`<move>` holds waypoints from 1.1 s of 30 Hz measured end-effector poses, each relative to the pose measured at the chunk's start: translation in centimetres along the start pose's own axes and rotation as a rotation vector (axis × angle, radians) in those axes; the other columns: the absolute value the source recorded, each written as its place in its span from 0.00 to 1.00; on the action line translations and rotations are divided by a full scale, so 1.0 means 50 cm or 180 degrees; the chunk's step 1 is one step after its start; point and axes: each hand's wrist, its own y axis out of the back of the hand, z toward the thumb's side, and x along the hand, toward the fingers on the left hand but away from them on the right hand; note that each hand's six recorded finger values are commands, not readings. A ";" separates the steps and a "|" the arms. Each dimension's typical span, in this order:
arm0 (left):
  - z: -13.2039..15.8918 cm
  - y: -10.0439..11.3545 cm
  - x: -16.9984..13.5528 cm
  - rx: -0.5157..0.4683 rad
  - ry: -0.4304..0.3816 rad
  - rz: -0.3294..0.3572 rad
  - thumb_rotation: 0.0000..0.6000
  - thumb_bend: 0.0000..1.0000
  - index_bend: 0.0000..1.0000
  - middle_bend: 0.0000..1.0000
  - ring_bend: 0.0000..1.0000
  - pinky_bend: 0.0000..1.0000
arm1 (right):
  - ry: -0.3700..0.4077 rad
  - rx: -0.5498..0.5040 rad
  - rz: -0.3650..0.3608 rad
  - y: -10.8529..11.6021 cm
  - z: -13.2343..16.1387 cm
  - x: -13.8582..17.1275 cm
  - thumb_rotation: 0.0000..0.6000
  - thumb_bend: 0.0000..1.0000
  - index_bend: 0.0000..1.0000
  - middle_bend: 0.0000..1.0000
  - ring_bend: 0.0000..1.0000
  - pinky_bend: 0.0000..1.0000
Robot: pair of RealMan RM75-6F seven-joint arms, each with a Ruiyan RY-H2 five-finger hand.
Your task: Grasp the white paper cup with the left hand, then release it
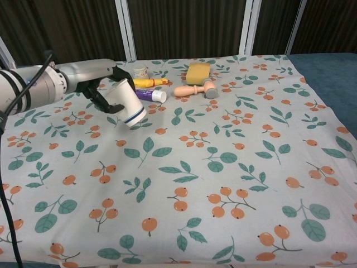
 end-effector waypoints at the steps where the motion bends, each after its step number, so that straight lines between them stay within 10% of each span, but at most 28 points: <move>1: -0.008 -0.002 0.000 -0.0247 0.0002 0.0004 1.00 0.43 0.48 0.40 0.06 0.00 | 0.0002 0.0005 -0.0011 0.000 0.002 0.000 1.00 0.22 0.00 0.00 0.00 0.00; 14: -0.112 -0.094 -0.001 -0.1790 -0.0002 0.0083 1.00 0.41 0.32 0.31 0.00 0.00 | 0.0024 0.0015 0.0054 -0.003 0.010 -0.002 1.00 0.22 0.00 0.00 0.00 0.00; 23: -0.146 -0.159 -0.016 -0.1656 -0.0012 0.0063 1.00 0.40 0.01 0.07 0.00 0.00 | -0.0026 -0.0009 0.0149 -0.013 0.001 -0.003 1.00 0.22 0.00 0.00 0.00 0.00; 33: -0.143 -0.107 -0.033 -0.1004 -0.0256 0.0609 1.00 0.39 0.00 0.00 0.00 0.00 | -0.0058 -0.0013 0.0150 -0.009 -0.008 -0.003 1.00 0.22 0.00 0.00 0.00 0.00</move>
